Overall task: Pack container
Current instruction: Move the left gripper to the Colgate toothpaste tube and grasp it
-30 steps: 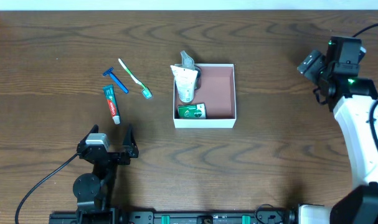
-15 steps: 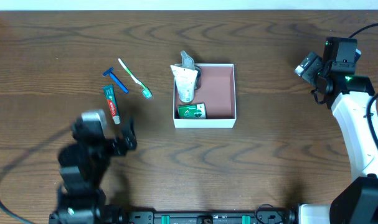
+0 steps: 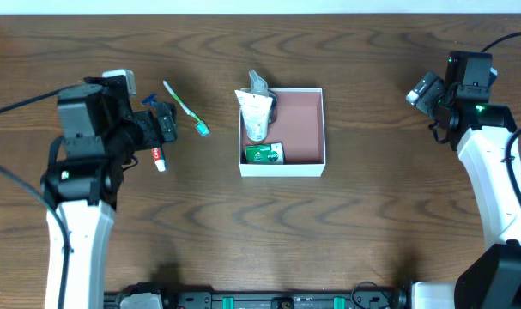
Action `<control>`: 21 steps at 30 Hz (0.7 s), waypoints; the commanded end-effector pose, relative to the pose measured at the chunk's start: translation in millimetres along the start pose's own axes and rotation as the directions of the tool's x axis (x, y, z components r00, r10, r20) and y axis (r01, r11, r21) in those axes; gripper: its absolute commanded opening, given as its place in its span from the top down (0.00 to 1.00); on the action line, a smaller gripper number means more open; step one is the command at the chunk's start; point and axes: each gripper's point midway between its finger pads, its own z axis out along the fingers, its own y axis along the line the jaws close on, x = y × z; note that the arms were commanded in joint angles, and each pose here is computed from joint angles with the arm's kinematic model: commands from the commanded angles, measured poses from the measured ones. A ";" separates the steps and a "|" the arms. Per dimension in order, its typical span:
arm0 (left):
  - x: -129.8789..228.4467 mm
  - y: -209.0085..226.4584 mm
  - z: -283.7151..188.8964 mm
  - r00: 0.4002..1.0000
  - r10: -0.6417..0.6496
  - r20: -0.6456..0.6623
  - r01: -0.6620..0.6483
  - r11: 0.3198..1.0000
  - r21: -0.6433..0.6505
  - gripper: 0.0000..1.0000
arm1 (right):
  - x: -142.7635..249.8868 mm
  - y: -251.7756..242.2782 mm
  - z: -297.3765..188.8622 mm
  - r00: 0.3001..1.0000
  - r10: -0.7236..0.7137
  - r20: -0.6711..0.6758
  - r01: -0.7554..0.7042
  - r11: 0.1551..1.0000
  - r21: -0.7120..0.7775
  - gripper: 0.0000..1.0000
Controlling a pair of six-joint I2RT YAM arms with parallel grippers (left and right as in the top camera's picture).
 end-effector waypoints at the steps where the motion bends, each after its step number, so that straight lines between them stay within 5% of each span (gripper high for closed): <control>1: 6.3 19.6 13.3 0.998 -0.025 -0.057 0.023 0.999 -0.046 0.02 | -1.8 -3.4 1.6 1.000 -0.007 0.001 0.007 1.000 0.009 0.01; 17: 87.1 86.7 102.1 0.891 -0.246 -0.381 0.165 0.958 -0.234 0.01 | -1.8 -3.4 1.6 1.000 -0.007 0.001 0.007 1.000 0.009 0.01; 21: 101.3 92.1 116.6 0.864 -0.283 -0.417 0.188 0.949 -0.254 0.08 | -1.8 -3.4 1.6 1.000 -0.007 0.001 0.007 1.000 0.009 0.01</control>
